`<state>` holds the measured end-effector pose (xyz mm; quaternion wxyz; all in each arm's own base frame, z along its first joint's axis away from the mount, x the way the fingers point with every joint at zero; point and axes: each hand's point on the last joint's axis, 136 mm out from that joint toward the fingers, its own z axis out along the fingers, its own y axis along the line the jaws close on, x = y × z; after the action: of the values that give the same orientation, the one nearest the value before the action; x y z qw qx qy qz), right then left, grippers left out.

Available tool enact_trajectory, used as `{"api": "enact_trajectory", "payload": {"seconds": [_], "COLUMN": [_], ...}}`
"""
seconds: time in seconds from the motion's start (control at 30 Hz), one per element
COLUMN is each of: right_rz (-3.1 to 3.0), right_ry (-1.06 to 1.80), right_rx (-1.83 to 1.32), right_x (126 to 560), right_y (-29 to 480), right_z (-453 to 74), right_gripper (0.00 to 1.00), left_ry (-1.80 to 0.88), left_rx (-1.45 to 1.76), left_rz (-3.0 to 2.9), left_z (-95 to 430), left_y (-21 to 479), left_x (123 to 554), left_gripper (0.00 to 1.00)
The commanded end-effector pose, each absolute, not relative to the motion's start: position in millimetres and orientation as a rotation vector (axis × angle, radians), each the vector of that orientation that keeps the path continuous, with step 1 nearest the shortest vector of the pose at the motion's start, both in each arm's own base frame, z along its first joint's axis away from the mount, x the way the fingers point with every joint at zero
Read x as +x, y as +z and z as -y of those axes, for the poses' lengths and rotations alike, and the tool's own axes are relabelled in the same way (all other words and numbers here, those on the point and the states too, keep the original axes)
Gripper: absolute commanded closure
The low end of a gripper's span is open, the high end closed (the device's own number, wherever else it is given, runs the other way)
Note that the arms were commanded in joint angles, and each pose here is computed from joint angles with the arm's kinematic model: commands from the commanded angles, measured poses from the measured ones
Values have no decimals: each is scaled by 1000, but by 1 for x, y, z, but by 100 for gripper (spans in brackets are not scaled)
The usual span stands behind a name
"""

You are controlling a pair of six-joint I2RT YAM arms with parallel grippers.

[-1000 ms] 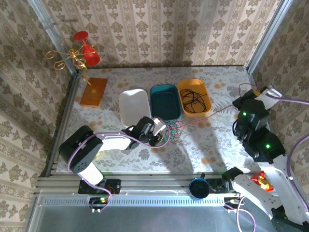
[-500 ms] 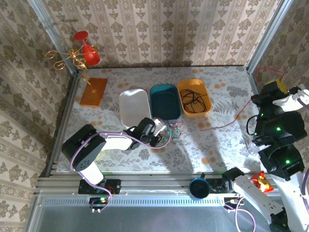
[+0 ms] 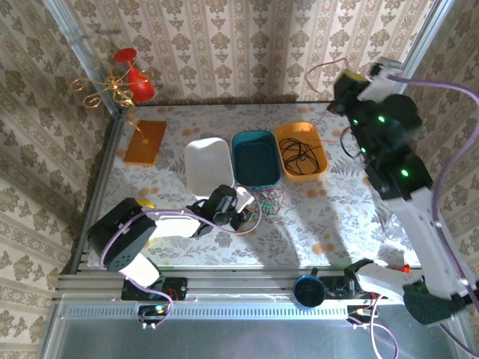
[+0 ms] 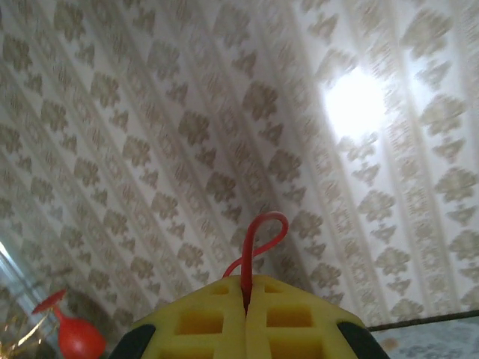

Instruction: Untangle the cables

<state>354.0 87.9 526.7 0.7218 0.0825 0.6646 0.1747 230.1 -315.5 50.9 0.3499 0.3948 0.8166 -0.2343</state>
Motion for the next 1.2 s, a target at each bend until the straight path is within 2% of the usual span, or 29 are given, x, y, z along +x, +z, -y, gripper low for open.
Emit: {"api": "enact_trajectory", "payload": {"seconds": [0.0, 0.03, 0.1, 0.2, 0.33, 0.43, 0.63, 0.9, 1.03, 1.1, 1.17], "right_rz": [-1464, -1482, -1536, -1639, -1791, -1926, -2156, -2349, -2420, -2413, -2396], "right_ry": [487, 486, 491, 515, 557, 550, 520, 434, 427, 410, 381], "right_rx": [102, 91, 75, 56, 27, 29, 62, 99, 72, 32, 4], "right_x": [377, 386, 407, 435, 456, 463, 465, 484, 488, 487, 484], "right_y": [532, 526, 506, 462, 386, 321, 214, 137, 116, 120, 129], "right_z": [-119, -125, -138, -159, -189, -204, -217, -228, -240, -246, -246], "right_gripper": [100, 100, 100, 100, 100, 100, 100, 100, 99, 91, 76], "left_ry": [-609, -602, -565, -467, -375, -299, -231, -225, -244, -265, -273], "left_rx": [984, 962, 903, 748, 490, 346, 303, 293, 329, 358, 385], "left_rz": [-2072, -2067, -2068, -2059, -1994, -1973, -1987, -2009, -2009, -2008, -2004], "left_z": [313, 311, 303, 282, 248, 222, 207, 205, 211, 217, 221], "left_y": [69, 74, 80, 95, 122, 133, 133, 125, 125, 125, 125], "left_x": [233, 235, 241, 256, 271, 278, 281, 280, 278, 276, 275], "left_gripper": [62, 55, 49, 31, 23, 21, 21, 21, 21, 21, 21]}}
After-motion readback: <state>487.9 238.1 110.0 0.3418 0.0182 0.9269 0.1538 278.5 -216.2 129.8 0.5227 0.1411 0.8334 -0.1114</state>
